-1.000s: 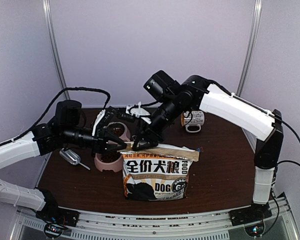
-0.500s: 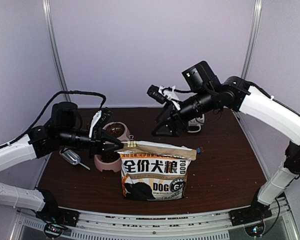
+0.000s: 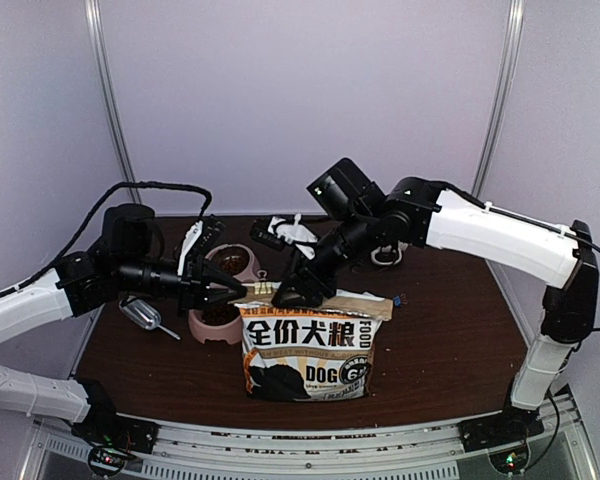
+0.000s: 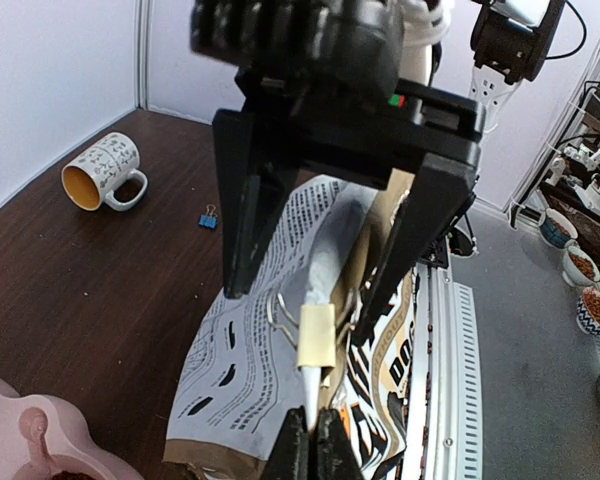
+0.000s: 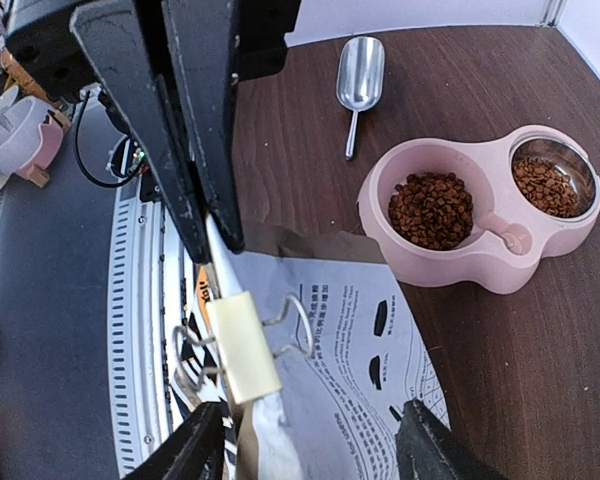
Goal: Serve the pet food
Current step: Press the seal on the pet food bag.
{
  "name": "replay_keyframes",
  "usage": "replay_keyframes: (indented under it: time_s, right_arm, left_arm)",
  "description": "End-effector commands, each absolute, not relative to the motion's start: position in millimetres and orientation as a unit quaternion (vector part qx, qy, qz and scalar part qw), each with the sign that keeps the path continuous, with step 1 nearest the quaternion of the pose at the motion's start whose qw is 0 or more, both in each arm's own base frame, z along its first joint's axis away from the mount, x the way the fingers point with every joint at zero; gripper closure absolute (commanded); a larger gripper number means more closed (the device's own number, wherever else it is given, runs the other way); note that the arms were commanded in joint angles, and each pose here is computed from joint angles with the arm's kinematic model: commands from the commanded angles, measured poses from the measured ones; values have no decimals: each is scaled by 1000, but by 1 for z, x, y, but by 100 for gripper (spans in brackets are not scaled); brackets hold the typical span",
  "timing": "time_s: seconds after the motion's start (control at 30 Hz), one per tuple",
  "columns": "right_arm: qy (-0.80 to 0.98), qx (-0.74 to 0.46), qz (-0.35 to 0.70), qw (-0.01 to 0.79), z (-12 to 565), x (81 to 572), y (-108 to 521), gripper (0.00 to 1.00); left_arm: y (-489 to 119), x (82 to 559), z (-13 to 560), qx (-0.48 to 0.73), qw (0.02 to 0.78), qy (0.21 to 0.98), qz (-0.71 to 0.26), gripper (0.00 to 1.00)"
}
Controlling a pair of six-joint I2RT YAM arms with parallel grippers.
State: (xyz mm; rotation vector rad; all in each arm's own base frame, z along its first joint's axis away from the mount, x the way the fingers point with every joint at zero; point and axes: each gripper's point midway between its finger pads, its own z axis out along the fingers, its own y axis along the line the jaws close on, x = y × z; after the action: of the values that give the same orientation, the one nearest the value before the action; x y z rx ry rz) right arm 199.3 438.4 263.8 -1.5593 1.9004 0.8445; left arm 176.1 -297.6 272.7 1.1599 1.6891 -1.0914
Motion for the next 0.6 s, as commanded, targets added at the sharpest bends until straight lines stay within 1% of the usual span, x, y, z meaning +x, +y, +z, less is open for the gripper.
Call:
replay_keyframes:
  time_s: [0.0, 0.17, 0.27, 0.33, 0.37, 0.53, 0.57]
  right_arm:
    - [700, -581, 305, 281, 275, 201, 445, 47]
    - [704, -579, 302, 279, 274, 201, 444, 63]
    - [701, -583, 314, 265, 274, 195, 442, 80]
    - [699, -585, 323, 254, 274, 192, 439, 95]
    - [698, -586, 325, 252, 274, 190, 438, 100]
    - [699, -586, 332, 239, 273, 185, 435, 100]
    - [701, -586, 329, 238, 271, 185, 434, 99]
  left_arm:
    - [-293, 181, 315, 462, 467, 622, -428, 100]
    - [-291, 181, 314, 464, 466, 622, -424, 100]
    - [-286, 182, 316, 463, 470, 621, -423, 100]
    - [-282, 184, 319, 462, 474, 619, -424, 100]
    - [-280, 184, 320, 461, 475, 618, -424, 100]
    - [-276, 183, 330, 466, 468, 611, -436, 100]
    - [-274, 184, 331, 469, 465, 611, -437, 100]
